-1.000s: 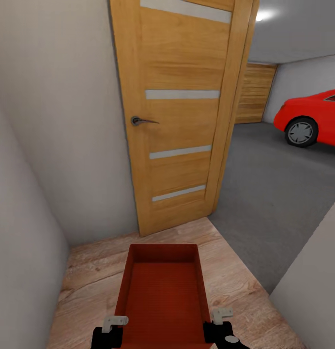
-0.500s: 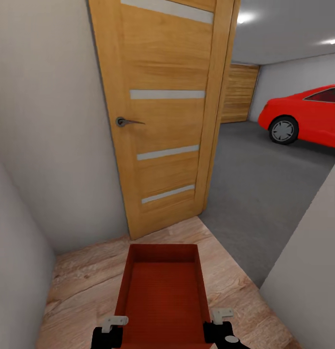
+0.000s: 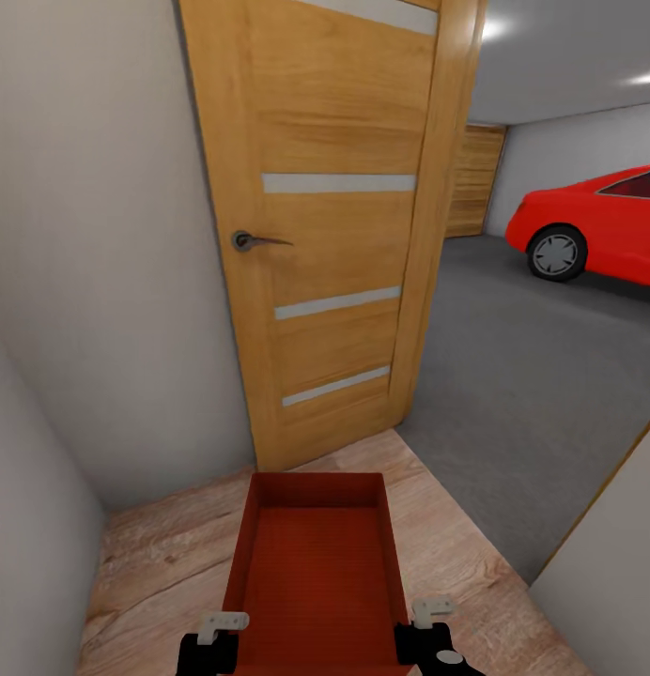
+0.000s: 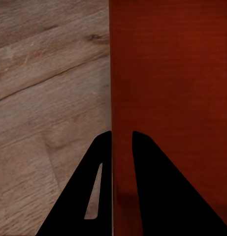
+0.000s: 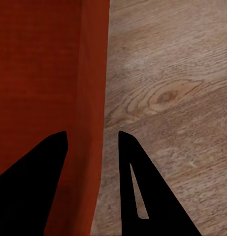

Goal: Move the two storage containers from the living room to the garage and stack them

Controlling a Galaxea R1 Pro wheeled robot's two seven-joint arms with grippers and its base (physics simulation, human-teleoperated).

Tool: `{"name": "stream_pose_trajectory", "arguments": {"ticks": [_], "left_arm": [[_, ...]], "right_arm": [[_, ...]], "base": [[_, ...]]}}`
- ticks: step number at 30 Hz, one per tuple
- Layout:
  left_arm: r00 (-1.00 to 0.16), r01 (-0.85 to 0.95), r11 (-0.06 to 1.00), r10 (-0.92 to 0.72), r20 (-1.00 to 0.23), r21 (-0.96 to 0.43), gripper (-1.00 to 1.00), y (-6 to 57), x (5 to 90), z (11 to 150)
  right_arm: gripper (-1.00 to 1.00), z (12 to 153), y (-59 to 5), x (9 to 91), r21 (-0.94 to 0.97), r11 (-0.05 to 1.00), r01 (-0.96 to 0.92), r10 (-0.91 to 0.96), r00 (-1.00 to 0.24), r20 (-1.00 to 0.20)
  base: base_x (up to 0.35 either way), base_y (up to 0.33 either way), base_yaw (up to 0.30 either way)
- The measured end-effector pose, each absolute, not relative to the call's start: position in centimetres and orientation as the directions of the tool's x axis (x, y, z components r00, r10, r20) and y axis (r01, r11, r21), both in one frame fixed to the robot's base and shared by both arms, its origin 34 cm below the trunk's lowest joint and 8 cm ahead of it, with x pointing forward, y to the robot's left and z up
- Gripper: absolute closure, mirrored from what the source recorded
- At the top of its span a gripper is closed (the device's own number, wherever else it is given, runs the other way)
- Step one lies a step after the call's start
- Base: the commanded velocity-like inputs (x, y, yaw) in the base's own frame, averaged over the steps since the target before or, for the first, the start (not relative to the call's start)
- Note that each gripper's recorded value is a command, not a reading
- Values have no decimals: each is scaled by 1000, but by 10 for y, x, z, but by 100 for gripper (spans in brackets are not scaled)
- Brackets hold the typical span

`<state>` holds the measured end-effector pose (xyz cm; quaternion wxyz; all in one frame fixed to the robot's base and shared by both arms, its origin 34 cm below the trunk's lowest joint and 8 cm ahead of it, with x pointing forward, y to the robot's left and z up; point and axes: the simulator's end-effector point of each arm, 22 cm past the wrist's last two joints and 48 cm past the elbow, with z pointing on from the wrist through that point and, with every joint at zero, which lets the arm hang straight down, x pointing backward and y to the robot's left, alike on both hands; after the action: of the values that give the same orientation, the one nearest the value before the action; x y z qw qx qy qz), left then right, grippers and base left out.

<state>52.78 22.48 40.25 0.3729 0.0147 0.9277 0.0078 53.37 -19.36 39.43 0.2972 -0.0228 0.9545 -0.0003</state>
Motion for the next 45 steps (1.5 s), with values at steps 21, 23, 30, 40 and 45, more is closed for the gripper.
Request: {"name": "stream_pose_trajectory", "arguments": {"ticks": [21, 23, 30, 40, 45], "left_arm": [[-721, 21, 999, 32, -692, 25, 100, 225, 528, 402], [-721, 21, 999, 33, -692, 25, 100, 225, 528, 403], [-721, 21, 999, 33, -692, 25, 100, 225, 528, 402], [-719, 22, 999, 33, -694, 26, 100, 225, 528, 403], [-719, 21, 999, 33, -694, 25, 100, 225, 528, 404]], "right_arm": [[100, 394, -194, 534, -15, 999, -44, -44, -822, -568], [100, 394, -194, 534, -15, 999, -44, -44, -822, -567], [100, 394, -194, 534, -15, 999, -44, -44, -822, -567], [100, 395, -194, 534, -14, 999, -44, -44, -821, -569], [100, 395, -194, 534, -14, 999, -44, -44, -821, -569]], "base": [[45, 7, -90], [0, 0, -252], [0, 0, -256], [0, 0, -185], [73, 36, -20]]}}
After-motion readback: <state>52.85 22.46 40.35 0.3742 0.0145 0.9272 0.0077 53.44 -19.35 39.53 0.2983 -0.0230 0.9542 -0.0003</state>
